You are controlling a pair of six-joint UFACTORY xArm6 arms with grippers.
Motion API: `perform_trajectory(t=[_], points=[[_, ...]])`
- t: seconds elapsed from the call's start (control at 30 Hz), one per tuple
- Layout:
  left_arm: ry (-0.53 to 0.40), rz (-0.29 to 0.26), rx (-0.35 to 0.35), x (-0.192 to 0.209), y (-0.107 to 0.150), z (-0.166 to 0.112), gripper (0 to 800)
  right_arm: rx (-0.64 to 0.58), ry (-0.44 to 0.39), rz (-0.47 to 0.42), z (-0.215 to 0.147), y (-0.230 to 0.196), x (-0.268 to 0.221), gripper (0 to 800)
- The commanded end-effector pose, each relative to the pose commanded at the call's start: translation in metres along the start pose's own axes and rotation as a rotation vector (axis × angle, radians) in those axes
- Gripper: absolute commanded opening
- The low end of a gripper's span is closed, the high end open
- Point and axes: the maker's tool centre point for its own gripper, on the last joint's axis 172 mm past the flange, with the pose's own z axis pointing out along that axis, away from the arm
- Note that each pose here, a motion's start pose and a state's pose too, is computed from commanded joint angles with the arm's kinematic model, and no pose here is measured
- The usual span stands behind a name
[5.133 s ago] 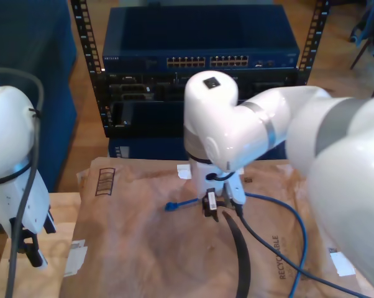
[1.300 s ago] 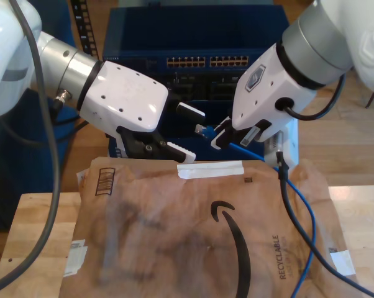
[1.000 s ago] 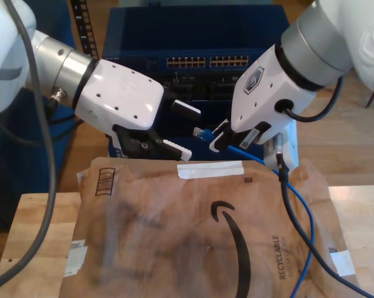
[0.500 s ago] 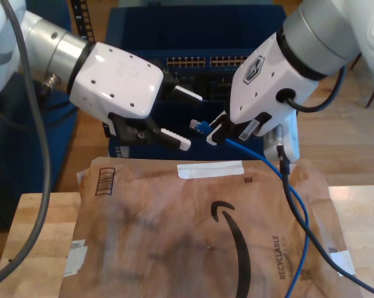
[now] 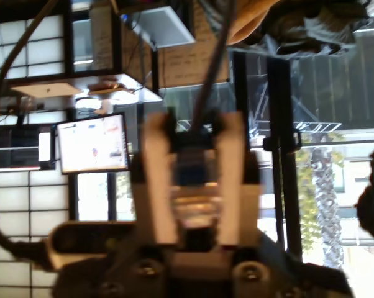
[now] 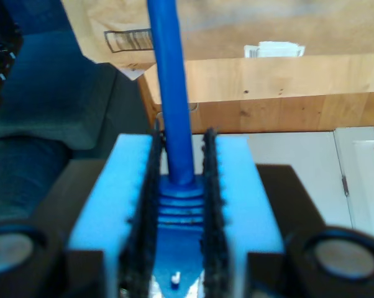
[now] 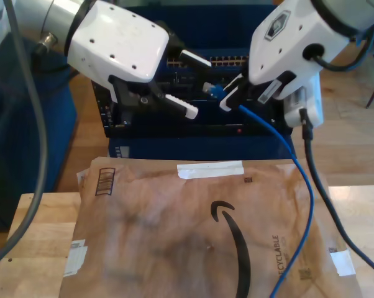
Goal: Grab the cable and plug it in
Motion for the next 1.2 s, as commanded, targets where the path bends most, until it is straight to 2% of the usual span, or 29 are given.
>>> perform_trajectory(t=[0.17, 0.43, 0.53, 0.63, 0.73, 0.8, 1.2], points=[[-0.009, -0.008, 0.027, 0.001, -0.007, 0.003, 774, 0.003, -0.003, 0.0, -0.001, -0.005, -0.003, 2], [-0.011, -0.009, 0.029, 0.001, -0.008, 0.004, 683, -0.019, -0.025, 0.009, 0.002, -0.001, -0.008, 2], [-0.011, -0.009, 0.028, 0.001, -0.007, 0.004, 616, -0.024, -0.026, 0.011, 0.004, 0.0, -0.008, 2], [-0.016, -0.014, 0.028, 0.003, -0.008, 0.004, 459, -0.037, -0.021, 0.011, 0.005, 0.003, -0.007, 2], [-0.063, -0.021, 0.022, -0.003, -0.006, 0.007, 400, -0.041, -0.019, 0.011, 0.006, 0.005, -0.006, 2], [-0.09, -0.022, 0.019, -0.008, -0.005, 0.008, 384, -0.043, -0.018, 0.011, 0.006, 0.005, -0.006, 2], [-0.081, -0.026, 0.012, -0.005, -0.003, 0.006, 315, -0.043, -0.016, 0.011, 0.006, 0.005, -0.005, 2]])
